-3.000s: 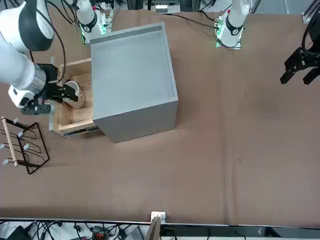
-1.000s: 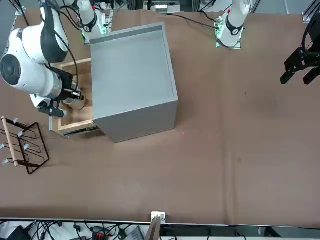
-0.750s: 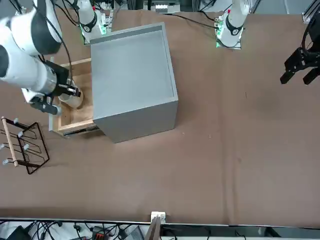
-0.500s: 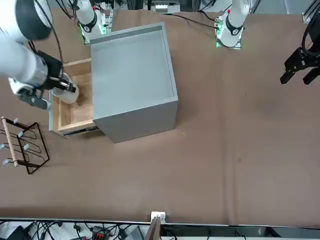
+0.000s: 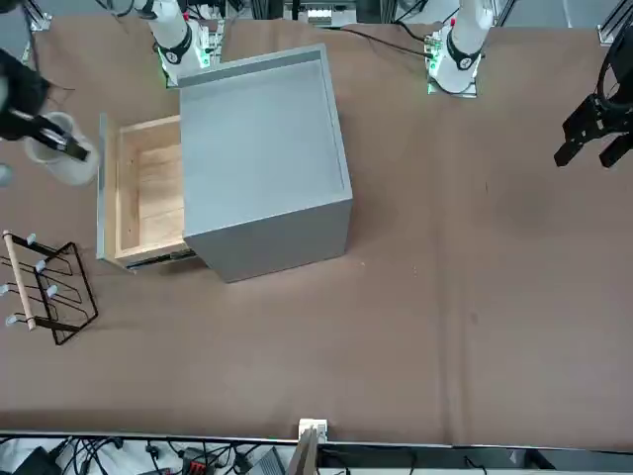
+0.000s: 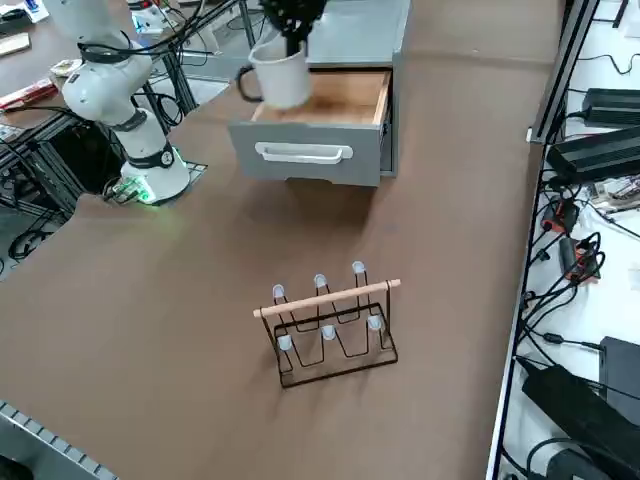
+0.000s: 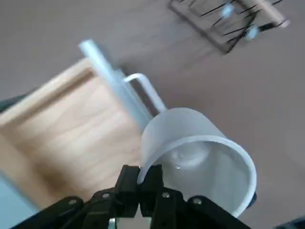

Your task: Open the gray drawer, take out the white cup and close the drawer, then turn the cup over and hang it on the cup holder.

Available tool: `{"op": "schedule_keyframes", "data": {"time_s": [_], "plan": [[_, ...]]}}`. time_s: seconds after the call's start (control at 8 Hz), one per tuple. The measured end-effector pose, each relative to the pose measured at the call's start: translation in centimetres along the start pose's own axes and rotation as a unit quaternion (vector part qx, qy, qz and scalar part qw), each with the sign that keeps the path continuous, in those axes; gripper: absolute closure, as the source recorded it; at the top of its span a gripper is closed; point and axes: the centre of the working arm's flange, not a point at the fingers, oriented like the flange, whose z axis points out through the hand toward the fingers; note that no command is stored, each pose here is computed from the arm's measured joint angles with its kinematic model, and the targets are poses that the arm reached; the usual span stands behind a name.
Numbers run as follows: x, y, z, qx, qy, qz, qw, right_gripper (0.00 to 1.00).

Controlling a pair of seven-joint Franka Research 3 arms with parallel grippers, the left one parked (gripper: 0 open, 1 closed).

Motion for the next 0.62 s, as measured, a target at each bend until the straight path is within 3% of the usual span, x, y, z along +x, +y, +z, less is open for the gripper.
{"op": "schedule_keyframes", "data": {"time_s": [0.38,0.62], "plan": [[4.9,10.9,5.6,0.007,-0.012,-0.049,0.999,0.95],[7.0,13.5,12.9,0.010,-0.023,-0.045,0.999,0.95]]}}
